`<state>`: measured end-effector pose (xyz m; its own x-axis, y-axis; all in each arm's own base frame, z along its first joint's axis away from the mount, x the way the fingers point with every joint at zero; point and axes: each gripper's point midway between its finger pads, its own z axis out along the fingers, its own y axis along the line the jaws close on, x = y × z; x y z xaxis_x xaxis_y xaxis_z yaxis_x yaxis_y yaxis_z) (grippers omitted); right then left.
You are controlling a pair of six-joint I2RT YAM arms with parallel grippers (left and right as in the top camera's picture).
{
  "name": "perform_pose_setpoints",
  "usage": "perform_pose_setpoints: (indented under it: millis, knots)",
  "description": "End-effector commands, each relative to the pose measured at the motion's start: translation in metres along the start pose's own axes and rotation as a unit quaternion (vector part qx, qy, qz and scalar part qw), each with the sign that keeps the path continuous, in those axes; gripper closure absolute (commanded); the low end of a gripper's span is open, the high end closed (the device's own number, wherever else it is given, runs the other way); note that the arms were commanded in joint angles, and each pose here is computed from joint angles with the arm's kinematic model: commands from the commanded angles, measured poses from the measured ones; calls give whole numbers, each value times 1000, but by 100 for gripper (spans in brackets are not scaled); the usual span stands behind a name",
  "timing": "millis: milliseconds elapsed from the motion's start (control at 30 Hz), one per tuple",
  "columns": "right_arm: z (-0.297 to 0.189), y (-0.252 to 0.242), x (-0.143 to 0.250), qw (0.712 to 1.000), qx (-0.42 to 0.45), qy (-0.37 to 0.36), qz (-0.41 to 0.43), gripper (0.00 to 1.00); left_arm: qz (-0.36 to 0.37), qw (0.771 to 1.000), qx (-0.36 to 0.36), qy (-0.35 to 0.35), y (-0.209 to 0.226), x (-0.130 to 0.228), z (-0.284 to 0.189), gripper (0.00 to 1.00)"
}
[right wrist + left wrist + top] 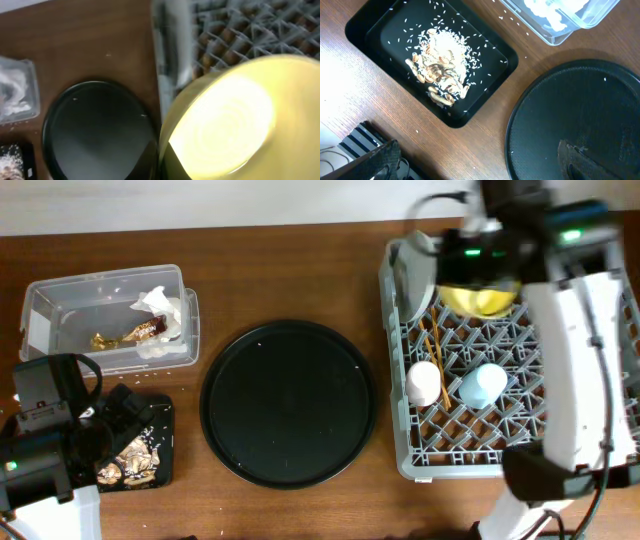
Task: Sort waste into correct bins and load items into the dishwasher rack
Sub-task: 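Carry the yellow bowl into the rack and set it upside down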
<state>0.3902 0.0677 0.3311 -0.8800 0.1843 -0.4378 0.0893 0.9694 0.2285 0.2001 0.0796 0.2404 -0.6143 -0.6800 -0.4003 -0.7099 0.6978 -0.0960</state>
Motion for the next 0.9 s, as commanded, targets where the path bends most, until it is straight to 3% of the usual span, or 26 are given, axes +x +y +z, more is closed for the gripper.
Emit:
perform_pose_setpoints:
  millis: [0,67,200,367,467,600,667,733,767,867]
  knots:
    - [-3,-29,-5,986,-166,32,-5,96,-6,1000,4,-9,0,-4,-5,1]
    - [1,-42,-12,949,-315,16,-11,96,-6,1000,4,-9,0,-4,-5,1]
    - [33,-55,-26,867,-495,-49,27,96,-6,1000,4,-9,0,-4,-5,1]
    - [134,-96,-39,853,-504,-7,133,96,-6,1000,4,-9,0,-4,-5,1]
    - [150,-115,-35,852,-495,5,172,96,-6,1000,4,-9,0,-4,-4,1]
    - [183,-168,-1,907,-327,61,258,92,-6,1000,4,-9,0,-4,-5,1]
    - [167,-180,0,919,-290,51,262,77,-6,1000,4,-9,0,-4,-4,1]
    - [140,-199,4,944,-197,35,264,57,-6,1000,4,-9,0,-4,-5,1]
    - [116,-208,5,952,-147,18,267,52,-6,1000,4,-9,0,-4,-5,1]
    - [34,-192,-6,964,-103,-69,233,51,-6,1000,4,-9,0,-4,-5,1]
